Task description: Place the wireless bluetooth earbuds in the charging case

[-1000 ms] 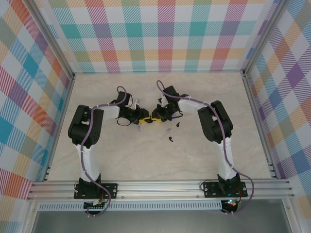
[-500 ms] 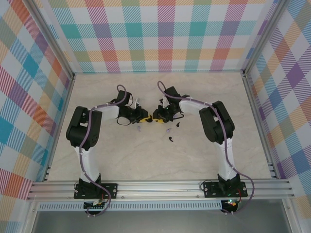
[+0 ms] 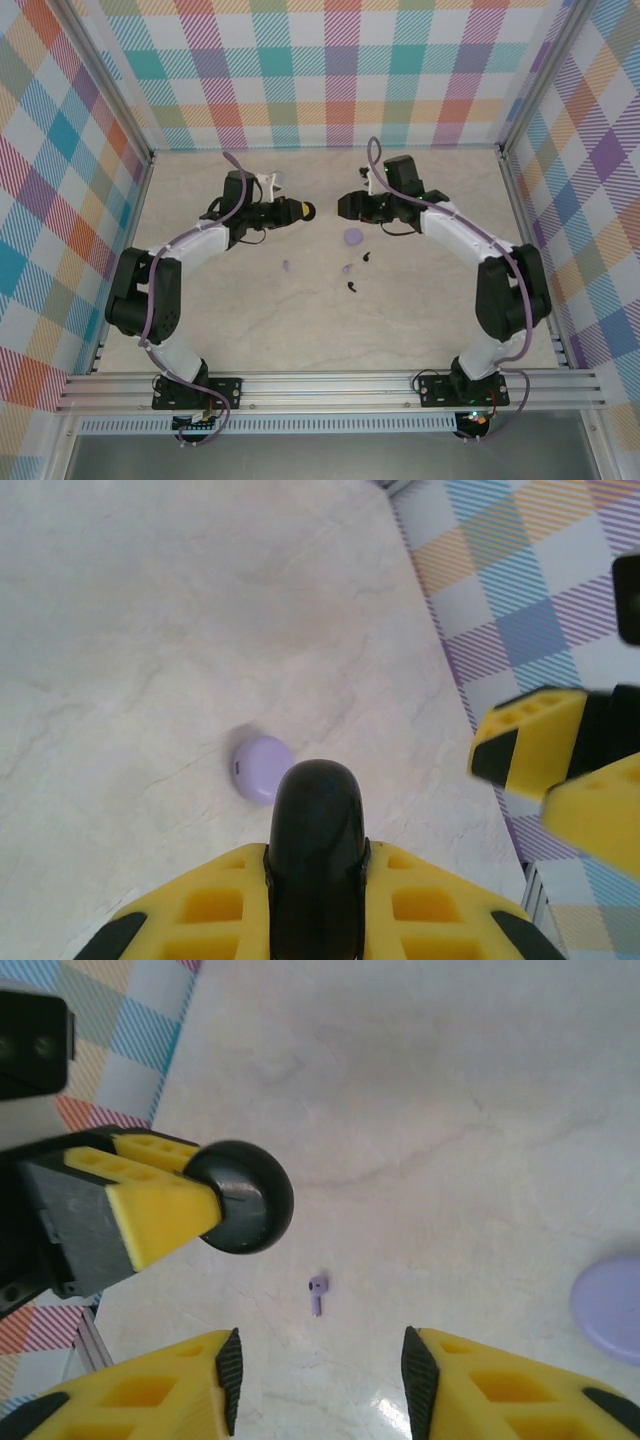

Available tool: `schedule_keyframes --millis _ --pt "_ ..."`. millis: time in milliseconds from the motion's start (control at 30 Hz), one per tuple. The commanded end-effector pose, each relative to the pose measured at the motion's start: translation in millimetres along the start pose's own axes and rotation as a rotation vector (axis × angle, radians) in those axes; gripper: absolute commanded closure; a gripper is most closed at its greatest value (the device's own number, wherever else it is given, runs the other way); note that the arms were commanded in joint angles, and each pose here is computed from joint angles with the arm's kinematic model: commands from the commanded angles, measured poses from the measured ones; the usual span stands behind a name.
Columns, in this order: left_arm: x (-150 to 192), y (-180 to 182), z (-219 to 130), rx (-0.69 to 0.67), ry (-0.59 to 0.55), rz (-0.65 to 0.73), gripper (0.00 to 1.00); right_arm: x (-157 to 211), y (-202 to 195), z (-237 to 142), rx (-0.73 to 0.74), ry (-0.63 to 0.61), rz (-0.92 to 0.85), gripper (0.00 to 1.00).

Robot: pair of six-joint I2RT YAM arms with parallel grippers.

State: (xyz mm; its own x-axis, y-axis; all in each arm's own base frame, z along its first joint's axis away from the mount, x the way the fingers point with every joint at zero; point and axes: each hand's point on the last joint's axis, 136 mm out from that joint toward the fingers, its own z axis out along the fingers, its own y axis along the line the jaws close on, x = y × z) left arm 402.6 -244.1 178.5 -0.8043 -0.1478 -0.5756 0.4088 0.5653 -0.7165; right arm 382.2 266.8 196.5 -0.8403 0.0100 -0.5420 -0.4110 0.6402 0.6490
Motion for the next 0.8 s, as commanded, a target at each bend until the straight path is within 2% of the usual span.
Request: schedule_keyframes --millis 0,133,367,533,767 --pt "-24.0 -52.8 -12.9 0.142 -0.096 0.231 0.91 -8.3 7.4 -22.0 -0.085 -0.033 -0.144 0.44" --pt "-33.6 -87.4 -21.9 0.25 -0.115 0.314 0.91 -14.0 36.7 -52.4 -0.302 0.007 -0.164 0.41" --pt "-30.4 -150.7 -41.5 0.406 -0.126 0.518 0.91 -10.1 82.4 -82.1 -0.481 0.056 -0.323 0.44" --pt "-24.3 -170.1 -49.2 0.465 -0.097 0.563 0.93 -11.6 103.4 -96.7 -0.58 0.073 -0.361 0.5" --pt "-22.8 -187.1 -53.3 0.503 -0.09 0.603 0.93 -14.4 112.8 -102.7 -0.615 0.063 -0.416 0.53"
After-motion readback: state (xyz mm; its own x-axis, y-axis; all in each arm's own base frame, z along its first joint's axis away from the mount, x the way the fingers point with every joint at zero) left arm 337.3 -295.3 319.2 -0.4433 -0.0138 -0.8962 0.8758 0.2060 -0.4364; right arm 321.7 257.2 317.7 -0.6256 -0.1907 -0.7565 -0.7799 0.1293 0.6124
